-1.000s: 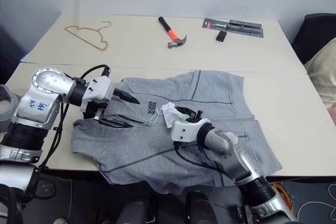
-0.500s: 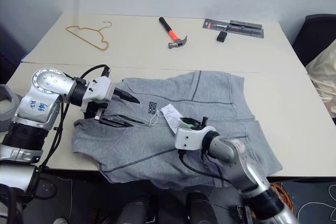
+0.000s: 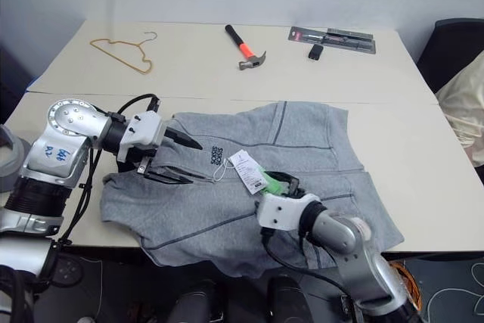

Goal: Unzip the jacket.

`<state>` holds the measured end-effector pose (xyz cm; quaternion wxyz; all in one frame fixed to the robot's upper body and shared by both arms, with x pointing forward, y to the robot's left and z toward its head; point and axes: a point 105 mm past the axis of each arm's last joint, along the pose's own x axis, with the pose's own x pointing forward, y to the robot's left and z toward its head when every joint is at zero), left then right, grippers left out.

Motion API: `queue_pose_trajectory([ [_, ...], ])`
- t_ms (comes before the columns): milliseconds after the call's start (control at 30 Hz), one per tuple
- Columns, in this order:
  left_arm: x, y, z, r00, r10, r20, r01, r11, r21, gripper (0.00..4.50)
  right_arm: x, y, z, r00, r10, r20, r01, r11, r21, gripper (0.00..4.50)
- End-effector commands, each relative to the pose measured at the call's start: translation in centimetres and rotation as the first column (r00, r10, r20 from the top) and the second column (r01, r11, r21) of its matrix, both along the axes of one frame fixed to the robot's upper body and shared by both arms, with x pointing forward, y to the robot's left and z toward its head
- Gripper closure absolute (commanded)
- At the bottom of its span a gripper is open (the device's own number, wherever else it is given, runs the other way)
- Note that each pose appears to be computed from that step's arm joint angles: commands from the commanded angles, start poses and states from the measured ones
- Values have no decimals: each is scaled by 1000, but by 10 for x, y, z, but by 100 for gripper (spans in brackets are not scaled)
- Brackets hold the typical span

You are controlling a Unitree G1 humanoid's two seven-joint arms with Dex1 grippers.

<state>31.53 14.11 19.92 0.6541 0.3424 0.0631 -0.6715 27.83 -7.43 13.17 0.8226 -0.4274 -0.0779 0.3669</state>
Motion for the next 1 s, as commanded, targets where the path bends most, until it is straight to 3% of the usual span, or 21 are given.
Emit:
queue_pose_trajectory([
  [33,1,-3,11,999,-20,36,19,1000,4,49,5,16,3,1000,14,22,-14,1000,21,62],
  [300,3,-2,13,999,-24,35,24,1000,13,49,19,37,-16,999,17,45,-14,997,-73,62],
  [433,4,-2,13,999,-21,37,21,1000,10,49,29,18,-22,990,-36,135,64,975,-211,62],
  [633,6,-4,12,999,-14,46,14,1000,-5,49,39,-14,-12,972,-115,207,169,949,-267,62],
  [867,7,-4,9,998,-10,55,10,1000,-9,49,44,-26,-6,964,-191,183,227,952,-204,62],
  [1000,6,-3,8,998,-6,56,6,1000,-12,49,43,-13,-17,981,-112,158,147,961,-233,62],
])
